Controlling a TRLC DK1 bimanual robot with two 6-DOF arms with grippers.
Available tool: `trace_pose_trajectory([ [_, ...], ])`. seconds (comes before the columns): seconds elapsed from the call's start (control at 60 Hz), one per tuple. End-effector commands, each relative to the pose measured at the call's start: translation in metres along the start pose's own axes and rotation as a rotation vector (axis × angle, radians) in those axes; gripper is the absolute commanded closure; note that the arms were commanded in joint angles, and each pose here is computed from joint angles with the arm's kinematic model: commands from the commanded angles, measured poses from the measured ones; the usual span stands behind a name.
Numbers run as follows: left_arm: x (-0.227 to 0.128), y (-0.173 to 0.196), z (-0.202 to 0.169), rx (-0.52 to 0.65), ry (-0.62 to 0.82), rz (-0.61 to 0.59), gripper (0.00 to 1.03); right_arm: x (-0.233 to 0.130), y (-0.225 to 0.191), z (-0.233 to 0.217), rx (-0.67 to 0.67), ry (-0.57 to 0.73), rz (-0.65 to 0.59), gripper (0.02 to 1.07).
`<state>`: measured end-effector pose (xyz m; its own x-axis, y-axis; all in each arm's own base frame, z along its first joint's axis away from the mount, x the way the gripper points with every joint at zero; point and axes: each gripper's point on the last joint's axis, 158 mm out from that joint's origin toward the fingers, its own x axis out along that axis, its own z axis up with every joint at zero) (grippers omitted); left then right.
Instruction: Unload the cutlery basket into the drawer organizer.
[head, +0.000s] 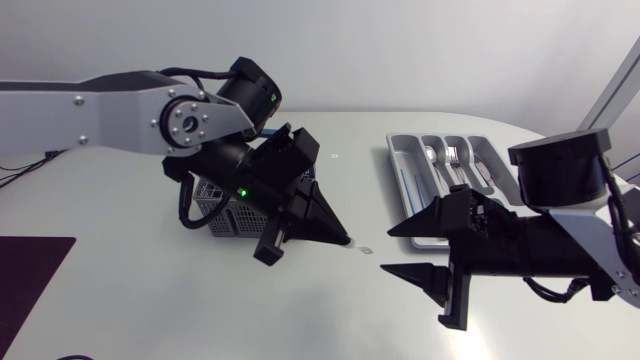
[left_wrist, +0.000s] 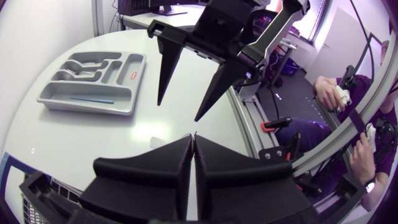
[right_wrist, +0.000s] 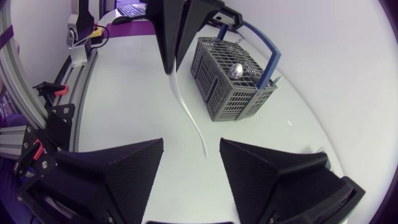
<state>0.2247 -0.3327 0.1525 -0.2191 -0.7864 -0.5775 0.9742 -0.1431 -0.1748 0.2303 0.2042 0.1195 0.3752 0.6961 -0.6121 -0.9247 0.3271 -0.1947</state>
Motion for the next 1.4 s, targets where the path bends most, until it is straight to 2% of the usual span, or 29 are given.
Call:
trace_pose_trajectory([
  [0.0,-0.005,0.005,0.01,0.027,-0.023,-0.045,1.0,0.007,-0.004,0.005,-0.033,0.001,0.01,0.49],
  [0.1,-0.007,0.0,0.012,0.011,-0.021,-0.106,1.0,0.011,-0.008,0.008,-0.054,-0.007,0.0,0.49],
  [0.233,-0.006,0.002,0.012,0.003,-0.023,-0.116,1.0,0.014,-0.008,0.016,-0.08,-0.021,0.003,0.5],
  [0.283,-0.005,0.005,0.011,-0.001,-0.021,-0.118,1.0,0.015,-0.005,0.021,-0.093,-0.029,0.009,0.57],
  [0.417,-0.003,0.01,0.008,-0.007,-0.023,-0.121,1.0,0.015,-0.002,0.03,-0.108,-0.045,0.017,0.67],
  [0.533,-0.002,0.011,0.01,-0.009,-0.028,-0.126,1.0,0.02,0.004,0.029,-0.119,-0.042,0.033,0.81],
  [0.867,-0.004,0.013,0.018,-0.024,-0.047,-0.146,1.0,0.036,-0.003,0.021,-0.125,-0.026,0.011,0.83],
  [0.983,-0.004,0.015,0.015,-0.035,-0.046,-0.146,1.0,0.034,0.0,0.023,-0.125,-0.03,0.028,1.02],
  [1.333,-0.007,0.029,0.012,-0.069,-0.052,-0.135,1.0,0.032,0.002,0.018,-0.121,-0.007,0.043,1.02],
  [1.383,-0.011,0.034,0.015,-0.081,-0.06,-0.124,0.92,0.032,0.002,0.018,-0.119,-0.007,0.045,1.02],
])
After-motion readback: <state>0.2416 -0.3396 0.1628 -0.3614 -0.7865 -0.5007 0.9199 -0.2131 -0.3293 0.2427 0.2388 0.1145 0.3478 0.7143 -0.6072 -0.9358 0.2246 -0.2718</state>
